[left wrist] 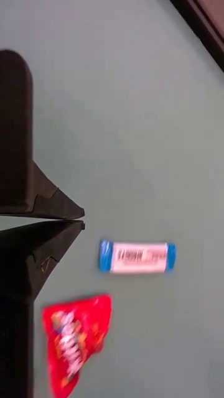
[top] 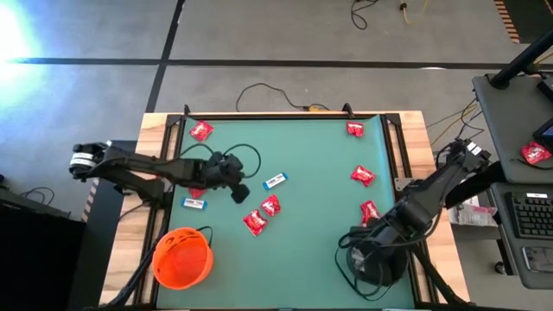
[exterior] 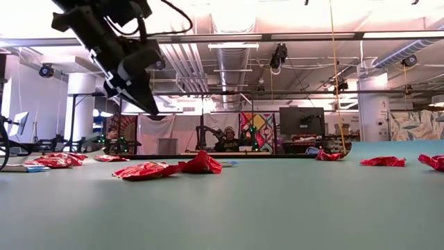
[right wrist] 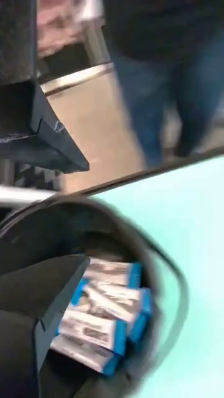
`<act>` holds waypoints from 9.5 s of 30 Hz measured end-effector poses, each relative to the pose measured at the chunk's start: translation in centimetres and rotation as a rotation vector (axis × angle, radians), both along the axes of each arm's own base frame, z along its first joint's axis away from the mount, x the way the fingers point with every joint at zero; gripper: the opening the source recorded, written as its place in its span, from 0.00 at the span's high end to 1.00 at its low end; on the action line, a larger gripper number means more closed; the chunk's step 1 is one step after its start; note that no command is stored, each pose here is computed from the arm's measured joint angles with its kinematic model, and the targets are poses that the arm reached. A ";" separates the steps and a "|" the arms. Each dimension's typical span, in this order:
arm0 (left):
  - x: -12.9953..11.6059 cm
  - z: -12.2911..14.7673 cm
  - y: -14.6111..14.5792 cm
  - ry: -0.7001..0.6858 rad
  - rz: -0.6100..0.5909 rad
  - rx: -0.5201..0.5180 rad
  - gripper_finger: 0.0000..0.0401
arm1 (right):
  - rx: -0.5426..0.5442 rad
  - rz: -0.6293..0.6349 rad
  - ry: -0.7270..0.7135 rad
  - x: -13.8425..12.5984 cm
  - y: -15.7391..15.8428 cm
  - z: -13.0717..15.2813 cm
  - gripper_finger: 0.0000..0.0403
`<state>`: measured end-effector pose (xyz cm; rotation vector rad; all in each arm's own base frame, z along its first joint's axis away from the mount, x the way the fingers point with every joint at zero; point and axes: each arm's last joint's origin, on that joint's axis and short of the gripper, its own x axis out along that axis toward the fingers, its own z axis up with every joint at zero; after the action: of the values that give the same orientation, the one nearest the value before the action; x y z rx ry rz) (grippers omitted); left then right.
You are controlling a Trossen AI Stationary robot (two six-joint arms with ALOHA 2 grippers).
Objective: Sort candy by brand, put in halloween buckets
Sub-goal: Put the white chocolate into the black bucket
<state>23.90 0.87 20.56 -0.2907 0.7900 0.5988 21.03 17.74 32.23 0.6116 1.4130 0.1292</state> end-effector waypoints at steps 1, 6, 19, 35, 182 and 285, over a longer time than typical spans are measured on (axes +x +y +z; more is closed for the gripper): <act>0.0 0.0 -0.3 0.006 -0.023 0.009 1.00 | -0.007 -0.061 -0.020 0.1 0.0 0.6 0.45; 0.2 0.4 -1.3 0.043 -0.146 0.002 1.00 | -0.055 -0.479 -0.208 1.1 -0.5 3.4 0.45; -0.9 0.6 -5.1 0.160 -0.422 0.038 1.00 | -0.163 -0.499 -0.521 4.2 -2.3 4.1 0.45; 1.3 5.7 -4.4 -0.094 -0.151 0.063 1.00 | -0.599 -0.062 -0.720 5.3 -10.1 5.6 0.46; 0.9 9.3 -4.7 -0.442 -0.032 -0.154 1.00 | -0.306 0.502 -0.628 -6.2 -4.3 -1.5 0.75; 10.4 -6.7 5.0 0.130 0.289 -0.524 1.00 | -0.733 -0.012 -0.652 -2.8 -2.5 6.4 0.50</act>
<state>34.33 5.84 13.88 -0.8638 1.0348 0.6788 18.20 15.26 38.66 -0.0471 0.7332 -0.1857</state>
